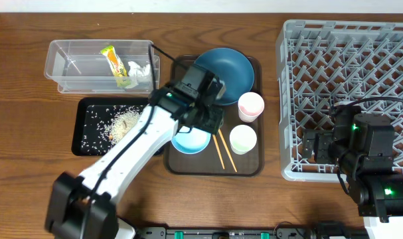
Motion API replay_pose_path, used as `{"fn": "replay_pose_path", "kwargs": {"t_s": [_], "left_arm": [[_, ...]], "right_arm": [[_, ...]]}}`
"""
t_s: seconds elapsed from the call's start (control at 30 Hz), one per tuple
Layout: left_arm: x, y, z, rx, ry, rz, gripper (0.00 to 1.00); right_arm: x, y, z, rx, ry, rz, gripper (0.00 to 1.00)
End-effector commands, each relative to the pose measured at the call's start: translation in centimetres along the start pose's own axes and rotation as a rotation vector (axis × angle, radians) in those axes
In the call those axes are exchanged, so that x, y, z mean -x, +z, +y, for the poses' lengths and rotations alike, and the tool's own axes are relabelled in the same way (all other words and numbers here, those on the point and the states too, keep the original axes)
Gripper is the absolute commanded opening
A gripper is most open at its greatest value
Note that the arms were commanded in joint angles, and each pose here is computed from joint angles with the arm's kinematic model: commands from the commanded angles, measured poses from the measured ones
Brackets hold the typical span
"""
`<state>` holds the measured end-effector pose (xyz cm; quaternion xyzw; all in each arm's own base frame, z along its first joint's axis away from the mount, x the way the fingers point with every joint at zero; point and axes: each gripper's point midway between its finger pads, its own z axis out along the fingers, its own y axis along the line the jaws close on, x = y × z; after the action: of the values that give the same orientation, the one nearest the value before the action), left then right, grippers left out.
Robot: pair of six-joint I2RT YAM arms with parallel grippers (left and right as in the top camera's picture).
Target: Sort waste into correct bins and load items into the dishwasher rack
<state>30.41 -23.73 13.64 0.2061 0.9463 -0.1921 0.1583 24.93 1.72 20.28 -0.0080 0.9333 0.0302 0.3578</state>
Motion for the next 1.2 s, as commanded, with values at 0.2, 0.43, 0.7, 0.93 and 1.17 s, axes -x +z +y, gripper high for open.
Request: {"fn": "replay_pose_path", "kwargs": {"t_s": [0.2, 0.43, 0.7, 0.93, 1.17], "left_arm": [[-1.8, 3.1, -2.6, -0.016, 0.066, 0.089, 0.57], [-4.5, 7.4, -3.7, -0.013, 0.104, 0.212, 0.57], [-5.5, 9.0, -3.3, -0.001, 0.097, 0.261, 0.14], [-4.0, 6.6, -2.6, -0.001, 0.027, 0.204, 0.06], [-0.1, -1.1, -2.4, -0.129, -0.086, 0.009, 0.06]], "right_arm": [[0.8, -0.6, 0.2, 0.009, 0.005, -0.026, 0.99], [0.8, -0.6, 0.2, 0.009, 0.005, -0.025, 0.99], [0.8, -0.6, 0.2, 0.009, 0.005, -0.025, 0.99], [1.0, -0.6, -0.5, -0.032, 0.005, -0.035, 0.99], [3.2, -0.8, 0.2, 0.005, 0.001, -0.123, 0.99]]}}
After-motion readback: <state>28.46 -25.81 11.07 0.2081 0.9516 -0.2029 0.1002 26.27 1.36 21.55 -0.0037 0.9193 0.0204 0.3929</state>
